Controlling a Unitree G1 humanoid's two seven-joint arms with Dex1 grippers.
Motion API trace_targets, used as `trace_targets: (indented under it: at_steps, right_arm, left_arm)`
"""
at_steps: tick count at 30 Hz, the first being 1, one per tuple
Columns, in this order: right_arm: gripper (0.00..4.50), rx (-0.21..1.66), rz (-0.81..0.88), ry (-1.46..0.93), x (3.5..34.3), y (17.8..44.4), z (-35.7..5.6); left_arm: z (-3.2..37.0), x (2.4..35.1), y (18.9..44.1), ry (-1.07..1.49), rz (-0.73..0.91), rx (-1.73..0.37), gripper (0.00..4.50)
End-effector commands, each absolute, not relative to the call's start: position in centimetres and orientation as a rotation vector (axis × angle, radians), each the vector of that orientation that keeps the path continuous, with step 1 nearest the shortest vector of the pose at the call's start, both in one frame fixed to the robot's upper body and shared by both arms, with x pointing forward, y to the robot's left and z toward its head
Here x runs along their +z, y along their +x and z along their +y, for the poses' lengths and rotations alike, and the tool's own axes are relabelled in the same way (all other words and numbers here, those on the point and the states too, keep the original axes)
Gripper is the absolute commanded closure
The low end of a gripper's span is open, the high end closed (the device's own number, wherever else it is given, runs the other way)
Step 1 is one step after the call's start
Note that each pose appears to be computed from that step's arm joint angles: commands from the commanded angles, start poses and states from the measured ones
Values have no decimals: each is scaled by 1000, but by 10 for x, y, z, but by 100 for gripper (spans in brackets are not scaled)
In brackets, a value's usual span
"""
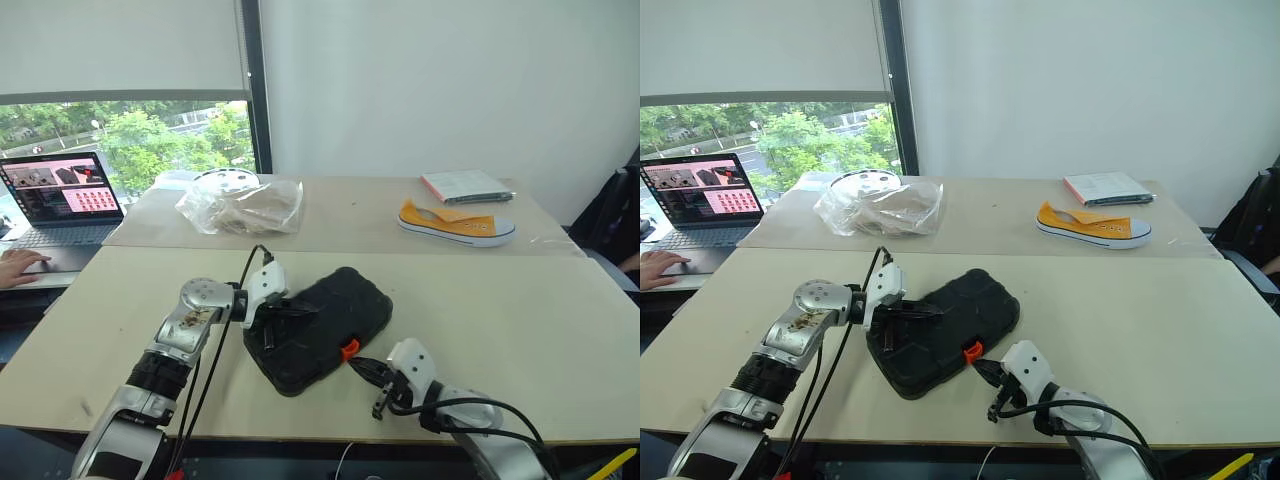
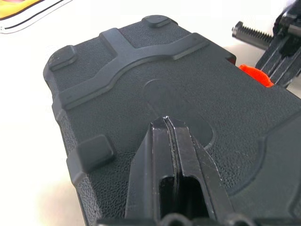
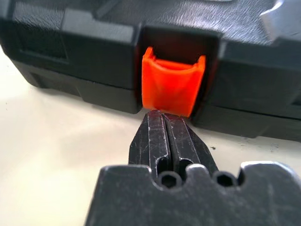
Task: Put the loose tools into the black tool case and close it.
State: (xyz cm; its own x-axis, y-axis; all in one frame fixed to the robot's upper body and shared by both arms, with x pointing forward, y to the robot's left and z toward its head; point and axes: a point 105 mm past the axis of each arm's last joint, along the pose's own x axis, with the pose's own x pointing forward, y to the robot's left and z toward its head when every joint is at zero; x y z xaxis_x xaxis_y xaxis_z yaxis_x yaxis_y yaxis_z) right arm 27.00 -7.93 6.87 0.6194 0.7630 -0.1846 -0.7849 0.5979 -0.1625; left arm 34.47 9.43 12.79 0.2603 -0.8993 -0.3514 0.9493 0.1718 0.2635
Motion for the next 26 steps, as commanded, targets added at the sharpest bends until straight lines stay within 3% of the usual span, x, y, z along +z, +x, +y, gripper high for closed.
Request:
trace_targets:
  at_steps: [1, 5, 7, 11, 17, 19, 21, 26]
  right_arm:
    - [448, 919, -68, -236, 107, 274, -71]
    - [448, 924, -62, -258, 108, 266, -85]
    - [450, 919, -44, -247, 112, 256, -104]
    - [338, 925, -10, -313, 119, 243, -142]
    - [125, 901, -5, -433, 129, 244, -190]
    - [61, 934, -37, -488, 130, 243, -201]
    - [6, 944, -16, -519, 127, 246, -218]
    - [6, 952, -14, -508, 128, 257, -231]
  left_arm:
    - [102, 95, 339, 457, 256, -1312, 450]
    - [110, 104, 336, 399, 192, -1304, 450]
    - [129, 121, 329, 328, 104, -1272, 398]
    - [179, 137, 315, 403, 7, -1128, 273]
    - [243, 120, 290, 467, 132, -907, 53]
    - [253, 114, 280, 470, 156, -866, 0]
    - [264, 105, 267, 467, 185, -829, 0]
    - [265, 101, 261, 444, 159, -776, 0]
